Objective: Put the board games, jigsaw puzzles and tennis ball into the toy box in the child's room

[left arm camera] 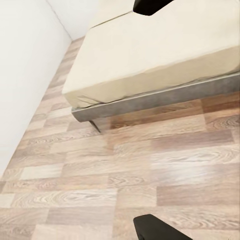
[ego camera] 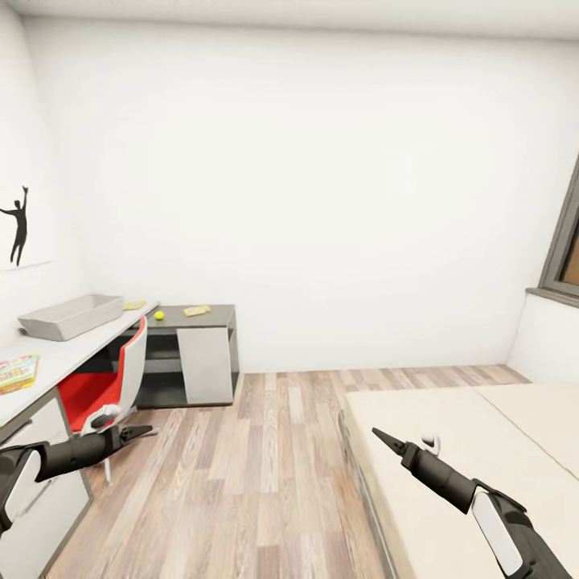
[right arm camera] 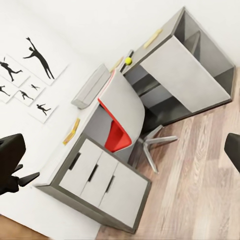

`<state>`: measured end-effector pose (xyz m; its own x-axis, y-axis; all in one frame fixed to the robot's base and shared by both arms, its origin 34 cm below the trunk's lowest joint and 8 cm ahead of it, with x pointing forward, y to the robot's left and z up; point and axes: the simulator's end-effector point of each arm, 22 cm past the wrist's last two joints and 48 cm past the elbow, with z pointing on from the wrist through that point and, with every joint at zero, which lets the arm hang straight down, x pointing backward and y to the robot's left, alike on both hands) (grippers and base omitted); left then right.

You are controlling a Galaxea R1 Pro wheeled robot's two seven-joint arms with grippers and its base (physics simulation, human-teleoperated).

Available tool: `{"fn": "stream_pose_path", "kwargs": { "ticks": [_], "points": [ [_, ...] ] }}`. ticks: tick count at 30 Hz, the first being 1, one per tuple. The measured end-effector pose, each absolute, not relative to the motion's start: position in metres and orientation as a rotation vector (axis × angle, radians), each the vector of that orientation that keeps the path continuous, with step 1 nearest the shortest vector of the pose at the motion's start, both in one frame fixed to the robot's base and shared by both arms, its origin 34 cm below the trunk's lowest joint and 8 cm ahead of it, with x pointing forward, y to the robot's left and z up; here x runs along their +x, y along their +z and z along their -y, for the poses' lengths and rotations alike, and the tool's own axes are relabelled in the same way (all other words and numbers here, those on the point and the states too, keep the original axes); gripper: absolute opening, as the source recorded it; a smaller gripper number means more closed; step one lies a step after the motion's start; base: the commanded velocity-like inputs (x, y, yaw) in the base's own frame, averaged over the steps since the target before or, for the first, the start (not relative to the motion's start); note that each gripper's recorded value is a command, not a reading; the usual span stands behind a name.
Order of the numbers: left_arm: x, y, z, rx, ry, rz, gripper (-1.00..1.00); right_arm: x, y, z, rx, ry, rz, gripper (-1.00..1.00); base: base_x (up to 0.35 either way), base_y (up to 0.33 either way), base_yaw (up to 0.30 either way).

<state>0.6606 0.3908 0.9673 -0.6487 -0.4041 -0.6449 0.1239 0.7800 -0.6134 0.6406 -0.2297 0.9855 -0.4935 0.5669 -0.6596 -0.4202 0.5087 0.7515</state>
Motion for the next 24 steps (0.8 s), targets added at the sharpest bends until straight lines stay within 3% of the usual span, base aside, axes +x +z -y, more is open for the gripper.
{"fn": "stream_pose_path", "kwargs": {
  "ticks": [10,24],
  "points": [
    [0.6607,0.9674,-0.3905,-0.207,-0.809,-2.137,1.00,0.6404,0.9854,0.2296,0.125,1.193,-1.717,1.00,-0.007,-0.021,0.196],
    [0.6607,0.9673,-0.3903,-0.208,-0.810,-2.137,1.00,0.6405,0.9855,0.2296,0.125,1.192,-1.716,1.00,-0.043,-0.002,0.029]
  ]
}}
